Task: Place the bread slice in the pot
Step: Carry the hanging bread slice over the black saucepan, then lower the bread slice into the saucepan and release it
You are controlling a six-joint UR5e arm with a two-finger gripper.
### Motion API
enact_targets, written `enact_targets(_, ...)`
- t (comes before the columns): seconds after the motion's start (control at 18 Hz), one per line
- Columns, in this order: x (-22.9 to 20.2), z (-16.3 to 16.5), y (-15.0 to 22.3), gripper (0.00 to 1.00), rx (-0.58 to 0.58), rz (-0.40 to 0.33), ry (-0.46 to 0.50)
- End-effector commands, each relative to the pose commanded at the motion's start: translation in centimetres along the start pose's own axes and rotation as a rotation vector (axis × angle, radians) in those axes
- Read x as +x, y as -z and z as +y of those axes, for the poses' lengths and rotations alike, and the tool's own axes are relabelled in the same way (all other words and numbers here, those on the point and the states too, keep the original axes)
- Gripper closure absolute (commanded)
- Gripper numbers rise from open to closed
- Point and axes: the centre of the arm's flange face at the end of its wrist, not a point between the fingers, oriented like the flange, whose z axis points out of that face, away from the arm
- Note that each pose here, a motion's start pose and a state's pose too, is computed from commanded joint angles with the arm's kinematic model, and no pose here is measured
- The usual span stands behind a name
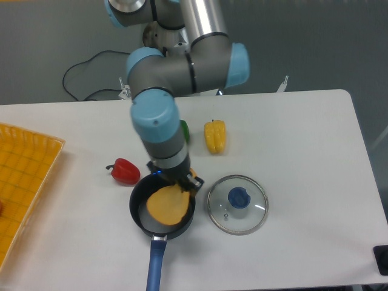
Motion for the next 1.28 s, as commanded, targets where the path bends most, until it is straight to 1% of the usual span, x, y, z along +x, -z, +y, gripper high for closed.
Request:
enact_targets(0.17, 1.2, -1.1, -1.1, 0.86, -0.017, 0.003, -0.015)
enact_targets(0.28, 2.0, -0.7, -2.5, 0.86, -0.035, 0.024, -0.025)
enact_targets(0.61, 2.1, -0.6, -3.4, 0.85, -0.030, 0.016, -0.031)
enact_targets(0.67, 2.1, -0.7, -3.5, 0.84, -0.030, 0.016, -0.032)
enact_targets(0.78, 2.0, -0.7, -4.0, 0.78, -0.036, 0.019, -0.031)
enact_targets(1.06, 1.6, -0.3, -6.0, 0.76, -0.093, 0.007, -0.044)
enact_targets(1.17, 1.6, -0.3, -5.9, 0.72, -0.090, 0.001, -0.045)
enact_targets(1.28, 1.8, -0.3, -6.1, 0.72, -0.092, 0.003, -0.043)
